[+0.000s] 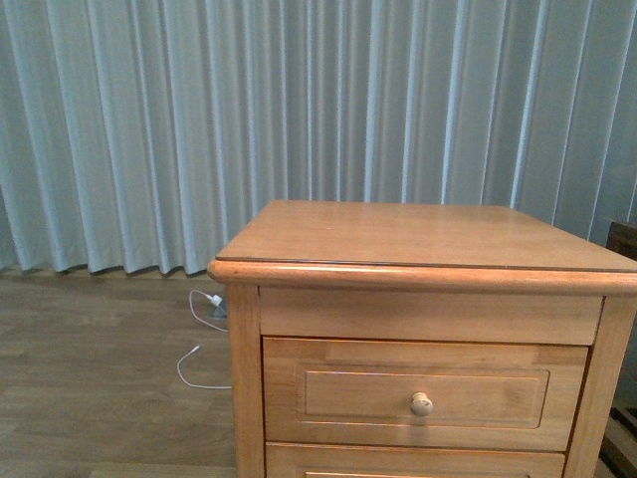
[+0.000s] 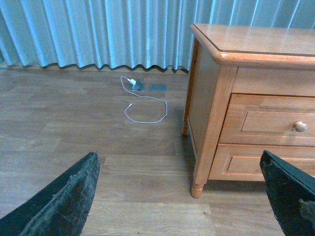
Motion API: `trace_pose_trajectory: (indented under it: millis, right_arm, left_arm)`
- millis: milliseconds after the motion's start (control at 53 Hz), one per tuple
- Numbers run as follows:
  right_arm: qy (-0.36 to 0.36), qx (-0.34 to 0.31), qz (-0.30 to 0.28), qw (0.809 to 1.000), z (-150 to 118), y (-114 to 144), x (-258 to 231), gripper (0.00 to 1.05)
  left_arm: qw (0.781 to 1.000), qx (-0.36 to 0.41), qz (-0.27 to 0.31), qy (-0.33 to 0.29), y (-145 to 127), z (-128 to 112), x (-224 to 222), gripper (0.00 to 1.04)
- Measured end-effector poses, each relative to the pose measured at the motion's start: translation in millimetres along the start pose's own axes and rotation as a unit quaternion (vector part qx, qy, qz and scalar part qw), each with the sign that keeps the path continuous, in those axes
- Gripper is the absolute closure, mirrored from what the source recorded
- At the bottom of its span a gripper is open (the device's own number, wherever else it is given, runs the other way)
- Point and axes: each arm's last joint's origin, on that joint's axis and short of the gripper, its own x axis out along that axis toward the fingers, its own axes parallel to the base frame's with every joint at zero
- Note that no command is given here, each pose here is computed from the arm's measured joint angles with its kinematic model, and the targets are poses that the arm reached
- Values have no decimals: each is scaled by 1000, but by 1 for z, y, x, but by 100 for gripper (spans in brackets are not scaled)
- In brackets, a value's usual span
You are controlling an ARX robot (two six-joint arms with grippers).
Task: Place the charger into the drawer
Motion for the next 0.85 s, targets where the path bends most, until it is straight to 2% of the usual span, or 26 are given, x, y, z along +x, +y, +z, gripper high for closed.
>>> trace_pose_trajectory:
  millis: [453, 604, 680, 850]
  right_arm:
    - [0, -1, 0, 1000, 0, 0, 0, 101]
    - [0, -1, 0, 1000, 0, 0, 0, 74]
    - [0, -1, 0, 1000, 0, 0, 0, 52]
    - [0, -1, 0, 1000, 0, 0, 0, 20]
  left_arm:
    - [1000, 0, 0, 0, 0, 0, 0, 6]
    - [1000, 0, 0, 0, 0, 0, 0, 6]
    - [1000, 0, 0, 0, 0, 0, 0, 6]
    - [1000, 0, 0, 0, 0, 0, 0, 6]
